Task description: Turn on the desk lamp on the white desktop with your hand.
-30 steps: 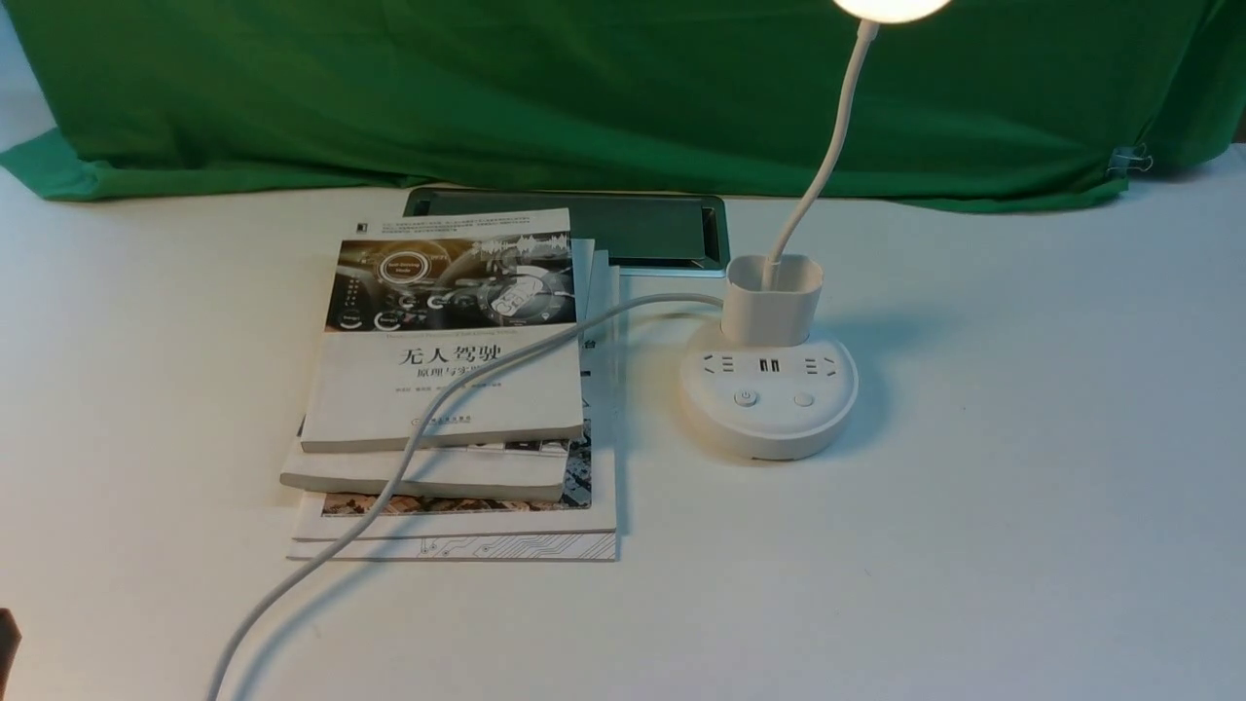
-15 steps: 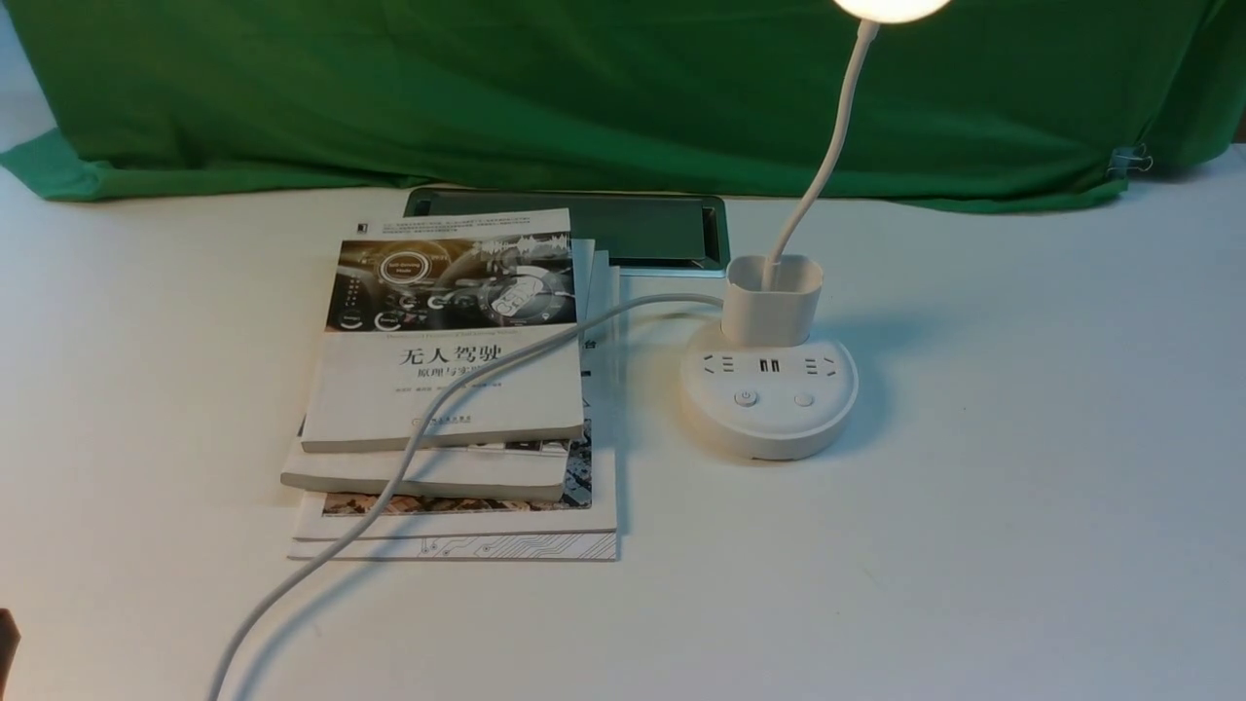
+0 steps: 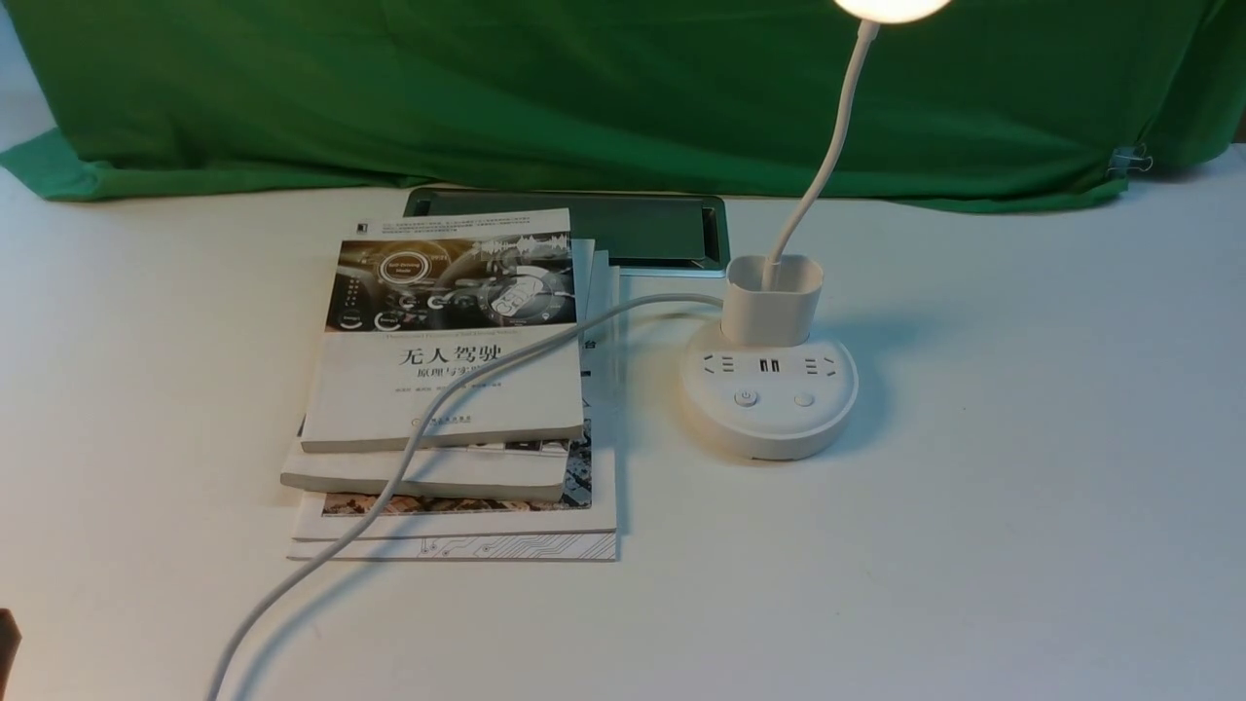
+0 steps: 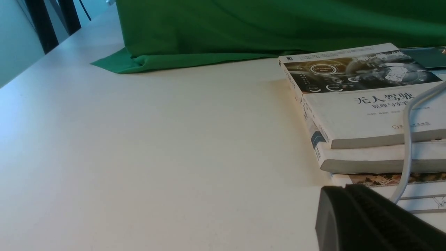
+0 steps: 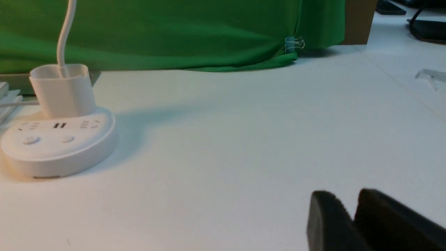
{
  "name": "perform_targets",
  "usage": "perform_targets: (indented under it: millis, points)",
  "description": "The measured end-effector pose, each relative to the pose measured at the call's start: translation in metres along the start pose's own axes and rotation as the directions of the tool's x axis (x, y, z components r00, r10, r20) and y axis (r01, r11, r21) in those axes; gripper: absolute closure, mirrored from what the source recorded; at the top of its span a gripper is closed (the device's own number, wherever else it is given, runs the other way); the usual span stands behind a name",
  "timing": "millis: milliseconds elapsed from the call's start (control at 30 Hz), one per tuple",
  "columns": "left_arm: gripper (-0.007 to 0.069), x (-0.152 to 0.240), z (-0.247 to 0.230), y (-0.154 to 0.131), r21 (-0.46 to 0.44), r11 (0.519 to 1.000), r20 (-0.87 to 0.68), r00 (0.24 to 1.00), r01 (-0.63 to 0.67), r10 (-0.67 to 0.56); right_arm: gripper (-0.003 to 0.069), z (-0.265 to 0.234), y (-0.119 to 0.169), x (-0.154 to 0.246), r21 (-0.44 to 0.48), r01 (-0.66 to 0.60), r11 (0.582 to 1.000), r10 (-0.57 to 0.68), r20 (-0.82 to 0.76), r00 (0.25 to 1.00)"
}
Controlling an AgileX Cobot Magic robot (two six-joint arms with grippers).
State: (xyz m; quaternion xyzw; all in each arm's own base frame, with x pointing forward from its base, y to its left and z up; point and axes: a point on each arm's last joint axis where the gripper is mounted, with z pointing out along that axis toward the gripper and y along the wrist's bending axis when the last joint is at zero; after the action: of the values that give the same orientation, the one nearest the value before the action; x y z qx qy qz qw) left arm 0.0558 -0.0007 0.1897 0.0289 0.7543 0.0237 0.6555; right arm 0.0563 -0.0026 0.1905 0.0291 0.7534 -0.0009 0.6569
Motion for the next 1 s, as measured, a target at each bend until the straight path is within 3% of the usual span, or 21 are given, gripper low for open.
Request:
perform_targets:
  millis: [1000]
  points:
    - [0.0604,0.0,0.0,0.0,0.0,1.0,0.0,1.0,0.0,0.0,0.0421,0.0,0.0,0.0,0.0,-0.001,1.0,0.001,0.0,1.0]
